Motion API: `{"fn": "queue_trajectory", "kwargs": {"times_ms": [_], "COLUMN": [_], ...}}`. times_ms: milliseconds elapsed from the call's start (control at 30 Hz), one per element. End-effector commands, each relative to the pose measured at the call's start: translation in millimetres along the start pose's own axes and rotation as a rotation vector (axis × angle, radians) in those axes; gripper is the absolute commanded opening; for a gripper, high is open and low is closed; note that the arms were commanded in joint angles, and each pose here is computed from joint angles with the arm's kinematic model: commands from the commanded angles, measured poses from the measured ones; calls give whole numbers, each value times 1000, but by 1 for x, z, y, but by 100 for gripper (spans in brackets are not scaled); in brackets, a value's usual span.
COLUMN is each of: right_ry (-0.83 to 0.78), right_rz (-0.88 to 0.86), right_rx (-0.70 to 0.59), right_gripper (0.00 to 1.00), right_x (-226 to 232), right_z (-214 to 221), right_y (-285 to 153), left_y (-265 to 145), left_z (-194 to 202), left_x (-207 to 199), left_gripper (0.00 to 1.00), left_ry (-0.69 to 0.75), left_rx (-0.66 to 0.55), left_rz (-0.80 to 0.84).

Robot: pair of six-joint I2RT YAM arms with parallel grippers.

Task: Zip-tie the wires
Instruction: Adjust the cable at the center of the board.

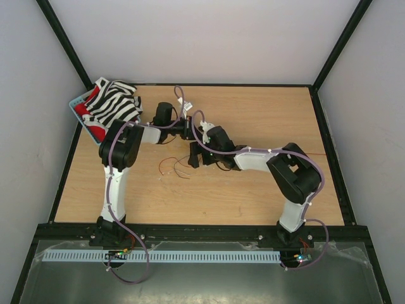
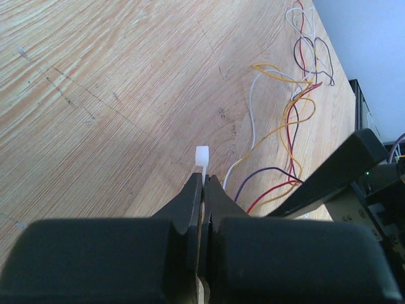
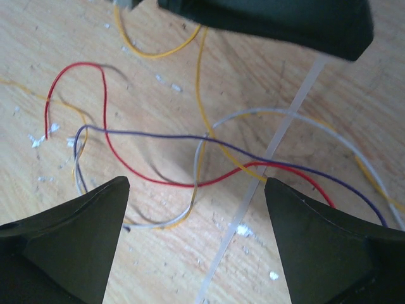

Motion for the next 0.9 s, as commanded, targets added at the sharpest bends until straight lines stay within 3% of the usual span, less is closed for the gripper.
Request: {"fn": "queue_trajectory", "kwargs": {"times_ms": [0,167,300,500,733,867], "right_ry": [-38,-124,-96,-104,-77,-146], "right_rz": [-68,-119,-149,-131,-143,-98], "right_rx": [50,17,37,109,142,75], "right_gripper": [99,99,99,83,74,73], "right_x": [12,10,-10,-22,-30,-35], "right_z": [4,1,0,18,40,37], "right_y": [-26,-52,-64,-75,-78,-88], "left_y": [-3,-2,1,4,8,9], "left_z": [-12,-13,-11,-9,-3,0], "left_x": [-6,-8,-10,-13,-19,-21], "left_gripper": [0,0,0,0,0,0], "left_ry": [32,25,19,17,15,12], "left_rx": [-28,-27,-22,-12,5,13], "left_rz": [5,12,17,36,60,74]}}
Point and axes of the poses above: each gripper's point midway between its finger pads, its own y axis out along the fingers, its own x axis along the line the jaws close on, z = x × y, the point moved 8 cm from there along -y, back along the fingers, and after that the axes turned 10 degrees about y, right-handed, at the moved point
